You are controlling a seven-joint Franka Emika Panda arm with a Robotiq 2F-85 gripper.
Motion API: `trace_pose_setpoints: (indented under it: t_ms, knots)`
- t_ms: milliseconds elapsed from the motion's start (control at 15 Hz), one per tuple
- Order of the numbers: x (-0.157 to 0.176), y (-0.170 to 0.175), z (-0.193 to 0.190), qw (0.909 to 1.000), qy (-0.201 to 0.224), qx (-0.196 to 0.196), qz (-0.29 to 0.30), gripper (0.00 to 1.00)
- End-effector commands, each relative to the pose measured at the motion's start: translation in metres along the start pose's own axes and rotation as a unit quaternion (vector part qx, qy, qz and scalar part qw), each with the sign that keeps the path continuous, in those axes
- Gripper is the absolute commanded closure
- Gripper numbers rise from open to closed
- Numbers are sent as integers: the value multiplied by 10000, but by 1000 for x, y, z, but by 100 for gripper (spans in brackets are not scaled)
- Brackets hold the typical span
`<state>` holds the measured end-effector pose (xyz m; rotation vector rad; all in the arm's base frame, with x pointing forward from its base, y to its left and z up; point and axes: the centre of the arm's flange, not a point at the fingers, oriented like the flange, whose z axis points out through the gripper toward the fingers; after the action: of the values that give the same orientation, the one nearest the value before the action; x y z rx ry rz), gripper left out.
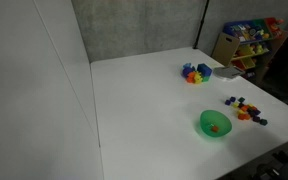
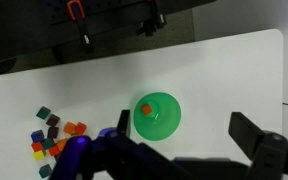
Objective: Put one small blue block in the green bowl.
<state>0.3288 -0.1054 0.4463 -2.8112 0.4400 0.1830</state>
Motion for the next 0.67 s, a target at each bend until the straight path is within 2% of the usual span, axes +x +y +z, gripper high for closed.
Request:
trace_pose_setpoints:
  t_ms: [0,400,600]
  knots:
    - [0,0,0,10000,0,0,0,0]
    - [0,0,0,10000,1,0,0,0]
    - [24,-20,11,9990,336,-304,-58,0]
